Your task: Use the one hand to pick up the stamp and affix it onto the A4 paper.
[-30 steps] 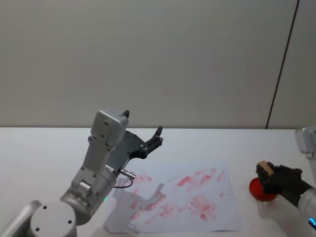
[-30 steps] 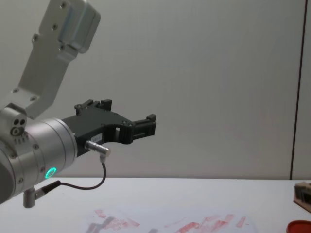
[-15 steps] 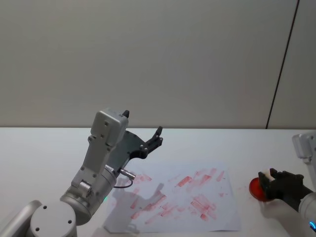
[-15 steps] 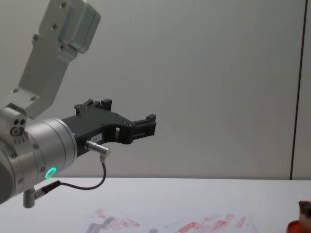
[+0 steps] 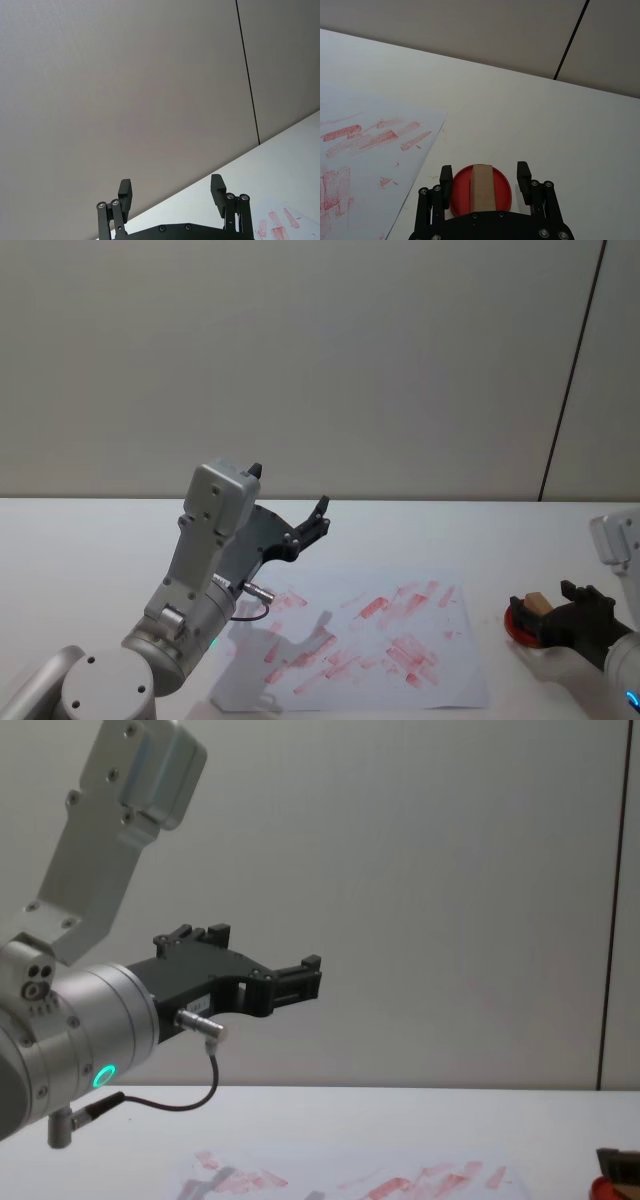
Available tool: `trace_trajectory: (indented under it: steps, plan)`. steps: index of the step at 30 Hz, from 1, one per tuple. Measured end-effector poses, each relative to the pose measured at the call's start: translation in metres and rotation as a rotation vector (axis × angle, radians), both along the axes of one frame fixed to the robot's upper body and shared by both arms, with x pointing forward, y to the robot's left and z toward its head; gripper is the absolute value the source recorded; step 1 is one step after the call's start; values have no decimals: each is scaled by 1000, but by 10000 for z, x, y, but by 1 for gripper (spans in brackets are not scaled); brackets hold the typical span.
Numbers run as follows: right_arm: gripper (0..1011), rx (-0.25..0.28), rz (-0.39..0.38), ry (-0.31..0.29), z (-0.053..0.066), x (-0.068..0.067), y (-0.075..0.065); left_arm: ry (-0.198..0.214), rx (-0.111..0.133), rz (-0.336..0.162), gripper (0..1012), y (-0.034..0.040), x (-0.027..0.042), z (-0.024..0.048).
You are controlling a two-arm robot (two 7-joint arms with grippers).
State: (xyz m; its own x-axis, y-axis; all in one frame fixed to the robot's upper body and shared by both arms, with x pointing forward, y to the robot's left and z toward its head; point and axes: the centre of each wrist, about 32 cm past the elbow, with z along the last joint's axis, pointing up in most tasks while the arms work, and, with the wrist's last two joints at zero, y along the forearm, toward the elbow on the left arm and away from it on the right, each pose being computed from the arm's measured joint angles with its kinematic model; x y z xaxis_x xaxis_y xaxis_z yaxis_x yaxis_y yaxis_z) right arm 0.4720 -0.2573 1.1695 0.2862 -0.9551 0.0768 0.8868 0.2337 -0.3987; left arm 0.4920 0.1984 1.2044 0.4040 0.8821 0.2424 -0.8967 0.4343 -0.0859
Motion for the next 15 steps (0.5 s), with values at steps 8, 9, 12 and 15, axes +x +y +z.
trace_trajectory:
  steps: [8, 9, 12, 15]
  plan:
    - [992, -2, -1, 3, -7, 2, -1, 0, 0, 0, 1003, 0, 0, 0]
    - [992, -2, -1, 3, -8, 3, -1, 0, 0, 0, 1002, 0, 0, 0]
    - [1001, -2, -1, 3, -9, 4, -1, 0, 0, 0, 1002, 0, 0, 0]
    - [1001, -2, -1, 3, -10, 4, -2, 0, 0, 0, 1002, 0, 0, 0]
